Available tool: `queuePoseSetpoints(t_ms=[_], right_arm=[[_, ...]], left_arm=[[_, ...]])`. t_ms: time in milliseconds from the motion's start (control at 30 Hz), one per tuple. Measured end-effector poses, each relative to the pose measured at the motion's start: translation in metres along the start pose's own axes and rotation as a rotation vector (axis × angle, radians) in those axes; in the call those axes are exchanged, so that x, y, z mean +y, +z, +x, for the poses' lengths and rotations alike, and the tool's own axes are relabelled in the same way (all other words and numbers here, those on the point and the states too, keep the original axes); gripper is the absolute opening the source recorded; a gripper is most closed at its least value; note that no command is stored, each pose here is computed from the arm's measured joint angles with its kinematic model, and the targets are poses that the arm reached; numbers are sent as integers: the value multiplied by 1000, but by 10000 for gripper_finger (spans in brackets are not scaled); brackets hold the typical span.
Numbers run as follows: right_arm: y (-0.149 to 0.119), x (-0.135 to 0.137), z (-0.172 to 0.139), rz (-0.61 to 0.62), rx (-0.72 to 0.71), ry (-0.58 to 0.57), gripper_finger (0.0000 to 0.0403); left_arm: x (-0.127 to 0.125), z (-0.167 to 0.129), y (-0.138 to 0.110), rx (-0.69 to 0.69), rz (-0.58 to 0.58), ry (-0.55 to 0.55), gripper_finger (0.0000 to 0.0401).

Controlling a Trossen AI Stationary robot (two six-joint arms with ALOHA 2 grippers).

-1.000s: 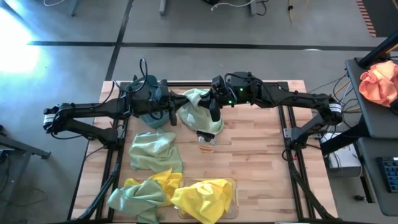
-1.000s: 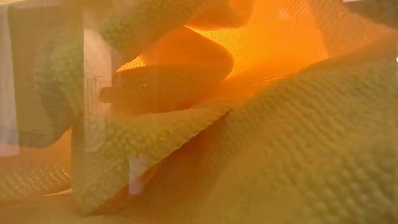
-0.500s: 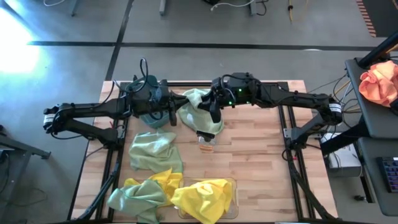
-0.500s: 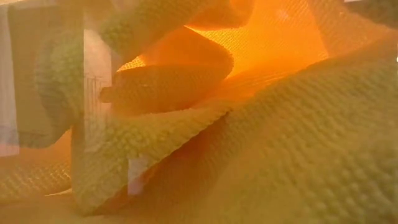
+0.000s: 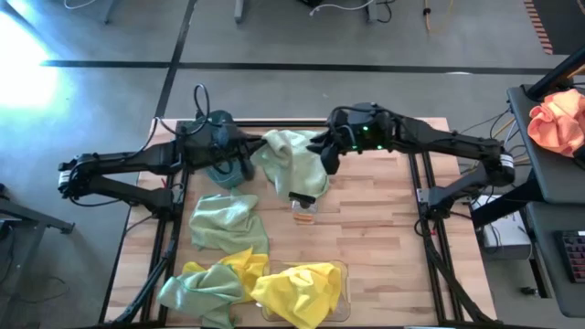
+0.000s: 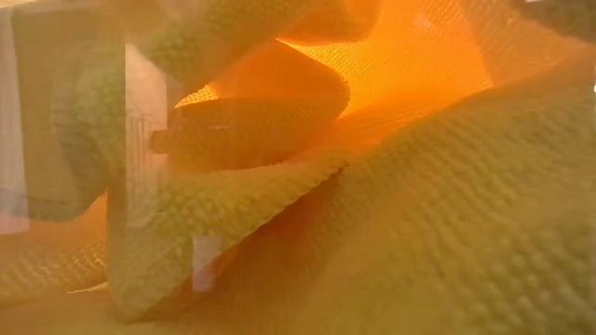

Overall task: Sort microfiber towel by color & place in baskets
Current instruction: Put the green towel into the green bin

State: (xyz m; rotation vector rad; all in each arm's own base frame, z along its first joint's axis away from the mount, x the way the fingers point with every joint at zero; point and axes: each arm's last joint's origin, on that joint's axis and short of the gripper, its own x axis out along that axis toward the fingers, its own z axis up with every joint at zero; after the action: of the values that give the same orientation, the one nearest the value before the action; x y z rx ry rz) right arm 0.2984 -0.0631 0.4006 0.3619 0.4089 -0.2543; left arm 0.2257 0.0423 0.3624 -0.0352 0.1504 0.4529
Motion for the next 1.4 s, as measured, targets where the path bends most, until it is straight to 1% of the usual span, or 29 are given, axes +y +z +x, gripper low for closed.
queuePoseSetpoints(t_ms=[267,400,467,567,633,867,967,1067,1133,1300,1400], right_arm=[[3,0,-34,-13,-39,-62,121],[4,0,-42,-17,-49,-76,116],[4,-1,-43,-21,-55,-87,114],[4,-1,-42,-26,-53,-89,114],[3,-1,-41,-27,-46,-92,114],[-4,-4,-30,-31,28,-115,109],[-6,-4,-25,-27,44,-121,111],[-8,-5,-20,-25,58,-125,111],[-9,-5,-17,-25,64,-127,108],[-10,-6,-11,-7,77,-132,102],[-11,-6,-9,7,82,-135,100]], left_arm=[[16,-39,9,-17,12,160,0],[26,-62,13,-42,24,250,0],[29,-70,15,-56,17,269,0],[32,-81,15,-57,13,278,0],[35,-86,13,-41,11,311,0],[47,-105,-1,57,17,579,0],[50,-110,-5,71,13,637,0],[52,-115,-6,74,7,643,0],[53,-118,-6,70,5,669,0],[59,-127,-10,61,4,857,0],[61,-132,-13,62,2,901,0]])
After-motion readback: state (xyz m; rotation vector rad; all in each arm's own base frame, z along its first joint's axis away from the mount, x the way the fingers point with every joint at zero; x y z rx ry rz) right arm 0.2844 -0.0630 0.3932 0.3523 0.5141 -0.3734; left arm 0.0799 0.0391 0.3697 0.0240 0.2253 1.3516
